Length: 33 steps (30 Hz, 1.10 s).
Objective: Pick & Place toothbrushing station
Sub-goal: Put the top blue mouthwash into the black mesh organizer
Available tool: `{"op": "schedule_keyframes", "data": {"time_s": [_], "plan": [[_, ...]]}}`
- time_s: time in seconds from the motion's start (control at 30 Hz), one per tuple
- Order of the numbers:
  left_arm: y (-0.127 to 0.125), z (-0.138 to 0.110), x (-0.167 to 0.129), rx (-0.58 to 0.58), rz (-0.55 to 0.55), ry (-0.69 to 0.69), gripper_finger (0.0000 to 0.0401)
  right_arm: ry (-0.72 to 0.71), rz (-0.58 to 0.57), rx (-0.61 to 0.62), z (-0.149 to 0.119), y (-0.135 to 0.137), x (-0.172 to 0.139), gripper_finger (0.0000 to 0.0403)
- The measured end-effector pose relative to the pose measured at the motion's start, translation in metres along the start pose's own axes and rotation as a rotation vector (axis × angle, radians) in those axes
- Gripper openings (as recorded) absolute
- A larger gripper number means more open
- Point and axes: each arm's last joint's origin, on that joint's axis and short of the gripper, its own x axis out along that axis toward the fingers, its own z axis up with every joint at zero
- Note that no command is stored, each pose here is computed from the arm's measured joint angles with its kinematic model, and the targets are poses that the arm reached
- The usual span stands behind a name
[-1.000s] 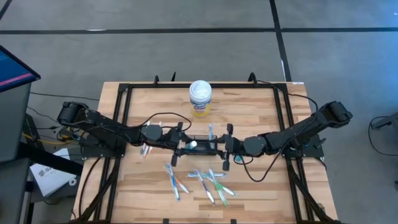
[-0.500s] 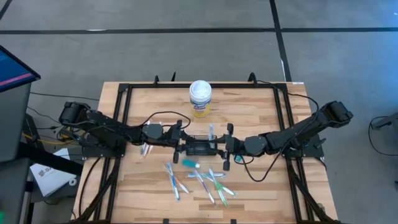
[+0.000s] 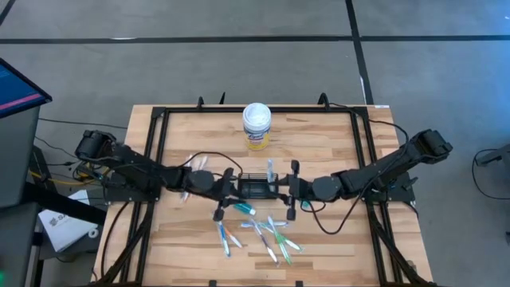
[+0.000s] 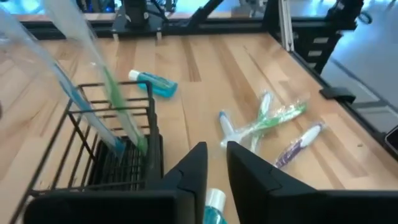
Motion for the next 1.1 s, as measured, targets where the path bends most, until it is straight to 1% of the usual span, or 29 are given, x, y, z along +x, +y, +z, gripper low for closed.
{"op": "schedule_keyframes", "data": {"time_s": [0.2, 0.3, 0.37, 0.47, 0.63, 0.73, 0.8, 0.9, 1.03, 1.1], "plan": [[-0.014, 0.003, 0.001, 0.109, 0.055, 0.077, 0.01, -0.008, -0.006, 0.006, 0.001, -0.001, 0.001, 0.0108], [-0.018, 0.005, 0.001, 0.133, 0.109, 0.131, 0.0114, -0.008, -0.005, 0.006, 0.001, -0.001, 0.001, 0.0107], [-0.02, 0.007, 0.002, 0.141, 0.12, 0.147, 0.0119, -0.009, -0.005, 0.006, 0.001, -0.001, 0.001, 0.0107], [-0.024, 0.008, 0.007, 0.151, 0.12, 0.152, 0.0122, -0.008, -0.005, 0.006, 0.001, -0.001, 0.001, 0.0107], [-0.034, -0.005, 0.029, 0.231, 0.112, 0.237, 0.012, -0.006, -0.005, 0.005, 0.001, -0.001, 0.001, 0.0107], [-0.04, -0.012, 0.042, 0.266, 0.128, 0.299, 0.0122, -0.001, -0.005, 0.002, 0.0, -0.001, 0.001, 0.0107], [-0.044, -0.014, 0.047, 0.314, 0.14, 0.342, 0.0124, -0.001, -0.004, 0.003, 0.0, -0.001, 0.001, 0.0107], [-0.05, -0.014, 0.054, 0.369, 0.177, 0.36, 0.0127, 0.002, -0.003, 0.0, 0.0, -0.001, 0.001, 0.0107], [-0.058, -0.013, 0.065, 0.444, 0.165, 0.364, 0.013, 0.007, -0.003, -0.002, -0.001, -0.001, 0.001, 0.0107], [-0.06, -0.018, 0.07, 0.463, 0.162, 0.4, 0.0129, 0.007, -0.003, -0.001, -0.001, -0.001, 0.001, 0.0107]]}}
